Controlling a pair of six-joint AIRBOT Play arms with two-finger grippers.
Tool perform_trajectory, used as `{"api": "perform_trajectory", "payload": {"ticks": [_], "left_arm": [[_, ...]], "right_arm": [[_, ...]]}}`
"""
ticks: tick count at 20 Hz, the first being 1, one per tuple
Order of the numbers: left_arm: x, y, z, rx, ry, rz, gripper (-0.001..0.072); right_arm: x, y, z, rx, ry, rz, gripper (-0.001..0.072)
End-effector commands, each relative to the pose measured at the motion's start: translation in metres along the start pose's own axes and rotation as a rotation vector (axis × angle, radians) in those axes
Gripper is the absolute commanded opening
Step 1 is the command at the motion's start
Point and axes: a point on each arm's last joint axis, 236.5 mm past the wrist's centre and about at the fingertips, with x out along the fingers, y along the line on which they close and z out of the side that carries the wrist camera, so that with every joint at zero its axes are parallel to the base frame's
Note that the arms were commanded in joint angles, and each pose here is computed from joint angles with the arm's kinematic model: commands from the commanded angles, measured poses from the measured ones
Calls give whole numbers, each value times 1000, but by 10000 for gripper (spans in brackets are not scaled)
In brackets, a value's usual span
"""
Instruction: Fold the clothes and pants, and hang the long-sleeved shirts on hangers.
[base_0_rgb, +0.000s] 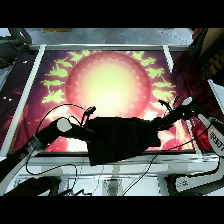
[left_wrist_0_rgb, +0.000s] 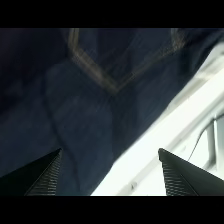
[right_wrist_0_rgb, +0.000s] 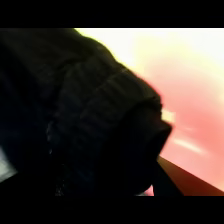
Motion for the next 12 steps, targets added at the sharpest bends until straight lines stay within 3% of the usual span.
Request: {"api": "perform_trajectory", "payload": {"ticks": [1, 3, 4, 11, 12], "left_arm": [[-1, 11, 22, 22, -92, 48, 707], [-3, 25, 32, 66, -134, 109, 706], [-5, 31, 36, 92, -148, 140, 706], [-18, 60, 51, 182, -194, 261, 703], [-24, 64, 56, 167, -212, 267, 695]], "right_arm": [[10, 59, 6, -57, 6, 235, 593], [26, 67, 8, -91, 25, 204, 627], [36, 73, 10, -111, 30, 181, 696], [125, 123, 11, -336, 73, 28, 687], [135, 128, 13, -365, 61, 5, 617]]}}
